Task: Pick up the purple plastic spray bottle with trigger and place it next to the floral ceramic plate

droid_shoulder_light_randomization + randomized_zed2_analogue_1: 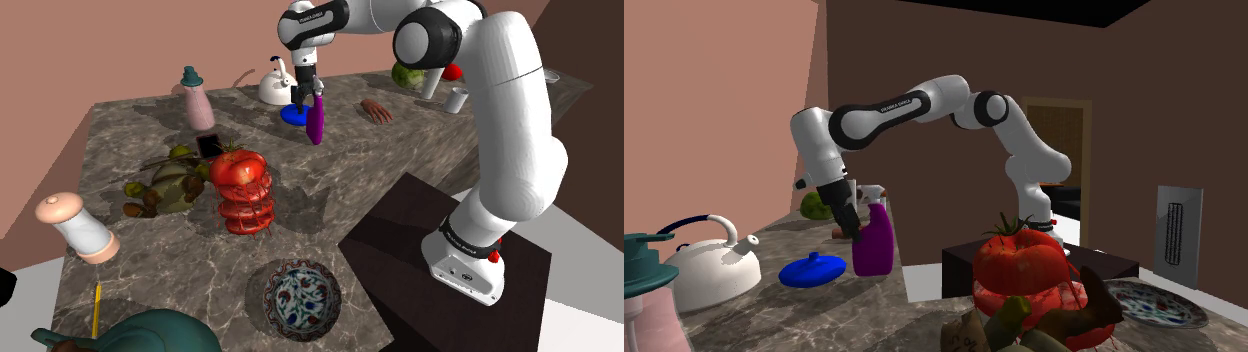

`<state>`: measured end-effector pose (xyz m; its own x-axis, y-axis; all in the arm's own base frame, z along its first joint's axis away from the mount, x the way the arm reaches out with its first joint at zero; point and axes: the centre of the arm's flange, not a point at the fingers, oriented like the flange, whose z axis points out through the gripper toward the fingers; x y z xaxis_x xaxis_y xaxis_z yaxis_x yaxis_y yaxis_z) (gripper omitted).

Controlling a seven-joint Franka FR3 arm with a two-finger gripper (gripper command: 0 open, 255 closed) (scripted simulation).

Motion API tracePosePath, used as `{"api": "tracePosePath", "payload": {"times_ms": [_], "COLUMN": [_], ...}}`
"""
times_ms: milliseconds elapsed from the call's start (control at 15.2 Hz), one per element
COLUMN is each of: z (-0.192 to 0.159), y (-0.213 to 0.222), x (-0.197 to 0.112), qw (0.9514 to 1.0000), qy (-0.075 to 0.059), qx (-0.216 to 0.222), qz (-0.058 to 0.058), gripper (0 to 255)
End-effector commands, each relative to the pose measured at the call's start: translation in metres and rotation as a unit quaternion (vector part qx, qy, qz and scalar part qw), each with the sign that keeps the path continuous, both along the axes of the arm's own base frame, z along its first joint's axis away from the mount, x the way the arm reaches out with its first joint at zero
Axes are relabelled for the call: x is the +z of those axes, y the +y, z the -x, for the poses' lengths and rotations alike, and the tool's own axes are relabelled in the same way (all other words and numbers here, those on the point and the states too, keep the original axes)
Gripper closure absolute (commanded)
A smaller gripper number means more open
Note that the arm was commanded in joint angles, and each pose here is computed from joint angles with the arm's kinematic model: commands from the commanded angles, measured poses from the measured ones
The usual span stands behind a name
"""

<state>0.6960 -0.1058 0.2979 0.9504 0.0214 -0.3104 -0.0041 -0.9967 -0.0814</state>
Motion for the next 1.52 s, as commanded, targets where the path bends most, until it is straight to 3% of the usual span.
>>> {"api": "tracePosePath", "payload": {"times_ms": [0, 66, 132, 726, 1452], "z": [0.000, 0.000, 0.000, 0.000, 0.000], "y": [0.000, 0.000, 0.000, 0.000, 0.000], "x": [0.000, 0.000, 0.000, 0.000, 0.058], "qw": [1.0000, 1.0000, 1.0000, 1.0000, 1.0000], "qy": [0.000, 0.000, 0.000, 0.000, 0.000], "qx": [0.000, 0.000, 0.000, 0.000, 0.000], "qz": [0.000, 0.000, 0.000, 0.000, 0.000], "gripper": [0, 0, 255, 255, 255]}}
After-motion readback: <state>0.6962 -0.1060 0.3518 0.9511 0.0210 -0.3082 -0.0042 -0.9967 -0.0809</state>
